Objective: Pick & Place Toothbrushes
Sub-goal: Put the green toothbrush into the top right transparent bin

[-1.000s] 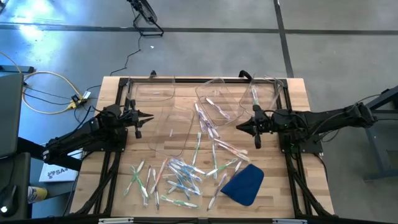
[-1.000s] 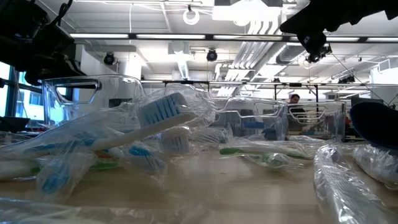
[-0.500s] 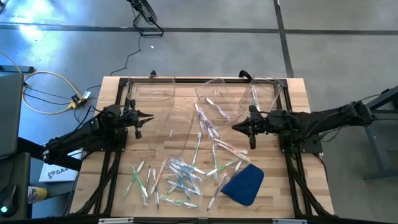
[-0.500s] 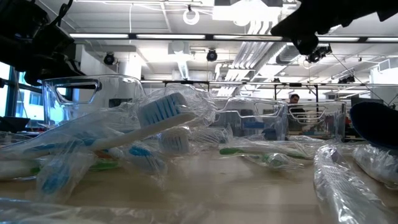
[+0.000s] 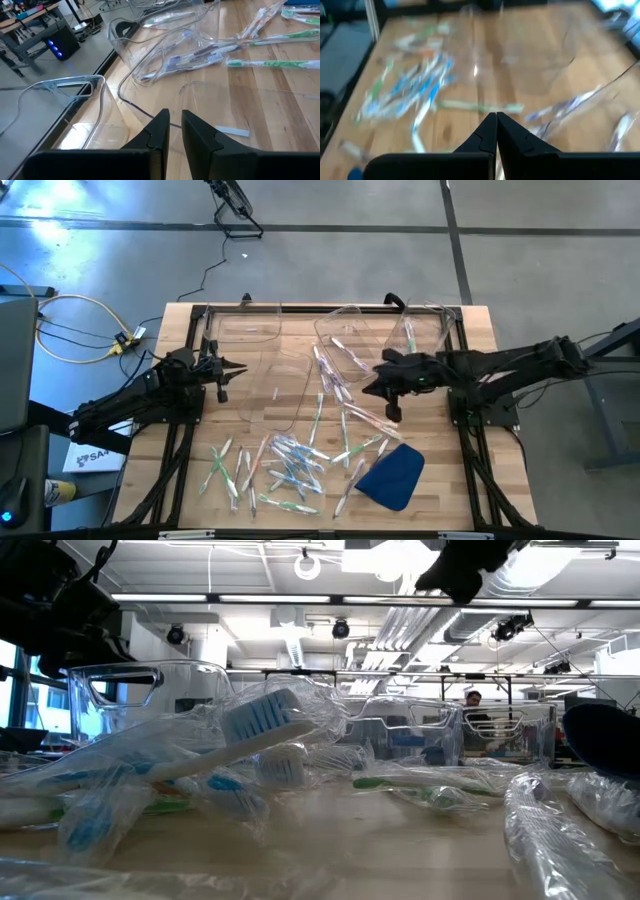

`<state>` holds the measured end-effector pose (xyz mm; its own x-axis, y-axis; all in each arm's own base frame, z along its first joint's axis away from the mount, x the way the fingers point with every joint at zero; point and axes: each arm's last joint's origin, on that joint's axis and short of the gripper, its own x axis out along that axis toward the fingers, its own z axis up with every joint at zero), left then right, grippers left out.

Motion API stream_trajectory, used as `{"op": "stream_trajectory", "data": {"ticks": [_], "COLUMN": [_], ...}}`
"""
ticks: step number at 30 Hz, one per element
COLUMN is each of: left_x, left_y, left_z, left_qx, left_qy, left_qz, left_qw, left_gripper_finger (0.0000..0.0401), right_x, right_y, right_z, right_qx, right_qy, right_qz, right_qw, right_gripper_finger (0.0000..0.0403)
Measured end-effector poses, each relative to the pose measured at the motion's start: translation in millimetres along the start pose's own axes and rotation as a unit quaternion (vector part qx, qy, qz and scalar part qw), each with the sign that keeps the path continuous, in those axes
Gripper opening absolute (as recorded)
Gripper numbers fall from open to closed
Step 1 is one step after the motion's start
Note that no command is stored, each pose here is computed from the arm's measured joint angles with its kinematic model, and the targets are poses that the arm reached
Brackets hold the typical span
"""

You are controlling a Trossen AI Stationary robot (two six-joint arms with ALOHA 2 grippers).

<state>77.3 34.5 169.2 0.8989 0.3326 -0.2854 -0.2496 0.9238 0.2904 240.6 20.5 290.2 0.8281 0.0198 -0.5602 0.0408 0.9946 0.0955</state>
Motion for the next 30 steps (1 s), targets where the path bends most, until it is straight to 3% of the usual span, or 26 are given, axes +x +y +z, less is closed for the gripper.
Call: {"op": "stream_trajectory", "data": {"ticks": [7,15,23,30], "left_x": [0.0,0.0,0.0,0.0], "left_y": [-0.3,-0.3,-0.4,-0.4], "left_z": [-0.8,-0.9,-1.1,-1.1], "left_qx": [0.0,0.0,0.012,0.013], "left_qy": [0.004,0.005,0.005,0.005], "left_qz": [-0.001,-0.002,-0.002,-0.002], "left_qw": [1.0,1.0,1.0,1.0], "left_gripper_finger": [0.0046,0.0046,0.0046,0.0046], "right_x": [32.6,58.0,77.5,84.3], "right_y": [3.4,7.7,29.2,42.8], "right_z": [-18.5,-31.2,-49.2,-57.7], "right_qx": [-0.002,0.028,-0.042,-0.028], "right_qy": [0.109,0.168,0.214,0.23], "right_qz": [0.057,0.115,0.16,0.119], "right_qw": [0.992,0.979,0.963,0.966], "right_gripper_finger": [0.0003,0.0003,0.0003,0.0003]}}
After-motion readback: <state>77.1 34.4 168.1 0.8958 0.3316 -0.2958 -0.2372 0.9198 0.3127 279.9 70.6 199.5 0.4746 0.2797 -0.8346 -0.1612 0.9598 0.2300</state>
